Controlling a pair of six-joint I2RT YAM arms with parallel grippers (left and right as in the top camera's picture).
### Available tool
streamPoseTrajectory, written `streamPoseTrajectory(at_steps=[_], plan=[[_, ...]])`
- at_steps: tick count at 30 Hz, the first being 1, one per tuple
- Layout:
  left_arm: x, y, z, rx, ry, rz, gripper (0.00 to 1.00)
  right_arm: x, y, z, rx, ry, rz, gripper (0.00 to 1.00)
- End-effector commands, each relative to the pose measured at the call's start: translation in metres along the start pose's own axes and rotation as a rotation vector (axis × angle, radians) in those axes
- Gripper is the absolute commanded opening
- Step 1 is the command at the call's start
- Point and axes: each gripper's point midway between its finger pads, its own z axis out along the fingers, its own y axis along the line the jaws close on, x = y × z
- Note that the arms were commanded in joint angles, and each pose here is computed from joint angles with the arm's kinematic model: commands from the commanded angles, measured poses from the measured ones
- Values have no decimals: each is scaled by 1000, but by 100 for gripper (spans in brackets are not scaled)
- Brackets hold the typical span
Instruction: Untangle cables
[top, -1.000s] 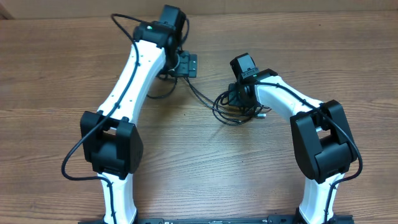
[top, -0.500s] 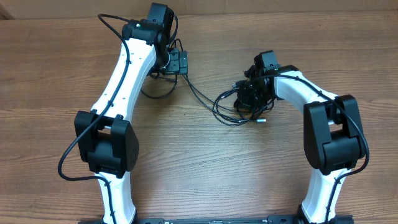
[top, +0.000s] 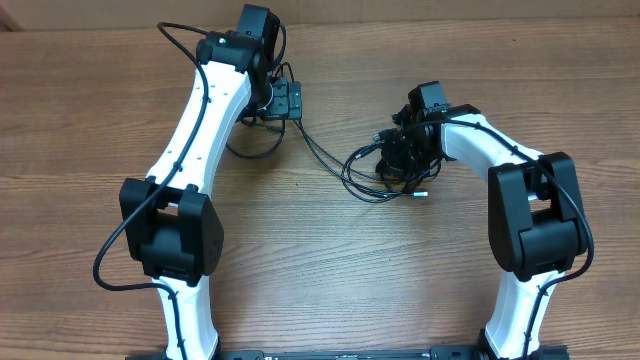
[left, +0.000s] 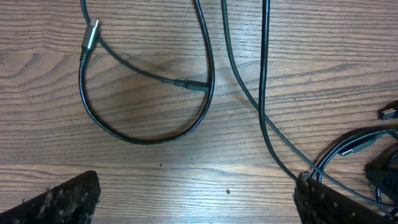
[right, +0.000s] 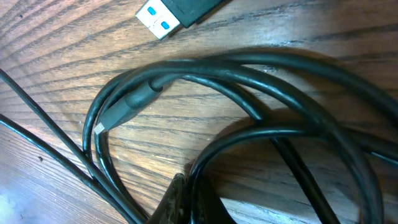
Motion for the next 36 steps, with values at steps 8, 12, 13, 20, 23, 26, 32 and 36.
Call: streamPoseTrajectory(at_steps=[8,12,13,20,23,26,32,36], plan=[[-2,0,-1,-9,-10,-8,100,19,-28,23,92,67,30,4],[-2,0,-1,-9,-10,-8,100,20,-28,23,90,67,30,4],[-2,0,-1,-9,-10,-7,100,20,-28,23,90,67,30,4],[-2,0,-1,-9,-10,-7,99,20,-28,23,90,67,31,4],[-2,0,-1,-9,-10,-7,100,20,-28,23,90,67,31,4],[-2,0,-1,-9,-10,-7,100,20,-28,23,90,68,31,4],[-2,0,-1,-9,-10,-7,100,20,-28,23,89,68,31,4],[-2,0,-1,-9,-10,-7,100,23,-16,23,20,91,30,4]])
